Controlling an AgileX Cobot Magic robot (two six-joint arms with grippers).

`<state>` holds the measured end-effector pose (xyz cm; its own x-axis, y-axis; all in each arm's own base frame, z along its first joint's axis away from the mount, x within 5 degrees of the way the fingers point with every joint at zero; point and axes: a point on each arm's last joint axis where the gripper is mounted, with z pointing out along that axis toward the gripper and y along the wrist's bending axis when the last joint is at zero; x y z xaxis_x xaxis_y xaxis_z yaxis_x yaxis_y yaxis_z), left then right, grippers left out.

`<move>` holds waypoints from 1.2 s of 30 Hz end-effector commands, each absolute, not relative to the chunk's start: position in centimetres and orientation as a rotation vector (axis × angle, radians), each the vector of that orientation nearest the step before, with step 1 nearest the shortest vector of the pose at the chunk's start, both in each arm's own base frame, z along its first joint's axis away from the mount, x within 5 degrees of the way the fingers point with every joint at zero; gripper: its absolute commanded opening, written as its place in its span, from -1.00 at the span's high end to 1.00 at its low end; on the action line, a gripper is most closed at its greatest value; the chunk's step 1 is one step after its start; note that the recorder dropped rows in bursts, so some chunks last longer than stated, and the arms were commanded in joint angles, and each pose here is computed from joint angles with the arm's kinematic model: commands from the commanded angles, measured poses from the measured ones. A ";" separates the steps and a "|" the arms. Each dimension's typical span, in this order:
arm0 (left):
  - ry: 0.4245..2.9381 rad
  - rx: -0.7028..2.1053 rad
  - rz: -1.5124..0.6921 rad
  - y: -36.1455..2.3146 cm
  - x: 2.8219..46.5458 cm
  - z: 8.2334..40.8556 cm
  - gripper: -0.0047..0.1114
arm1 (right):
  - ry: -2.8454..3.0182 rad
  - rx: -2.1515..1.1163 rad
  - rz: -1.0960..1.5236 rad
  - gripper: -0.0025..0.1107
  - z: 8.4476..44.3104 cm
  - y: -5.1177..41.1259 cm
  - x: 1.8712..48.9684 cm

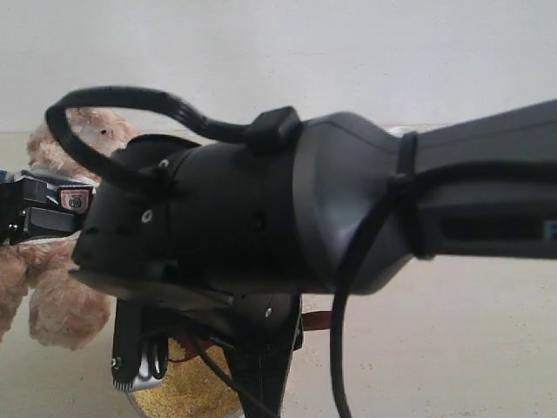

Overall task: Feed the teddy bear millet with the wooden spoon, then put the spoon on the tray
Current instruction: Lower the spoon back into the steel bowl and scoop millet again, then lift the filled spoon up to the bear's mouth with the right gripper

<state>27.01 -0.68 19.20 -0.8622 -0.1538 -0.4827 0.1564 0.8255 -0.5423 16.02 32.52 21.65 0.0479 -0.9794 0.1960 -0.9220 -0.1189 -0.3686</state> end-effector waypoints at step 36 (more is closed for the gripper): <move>2.485 0.066 -1.237 -3.0 24.4 19.3 0.83 | 2.464 -1.594 0.250 0.96 31.0 25.2 19.8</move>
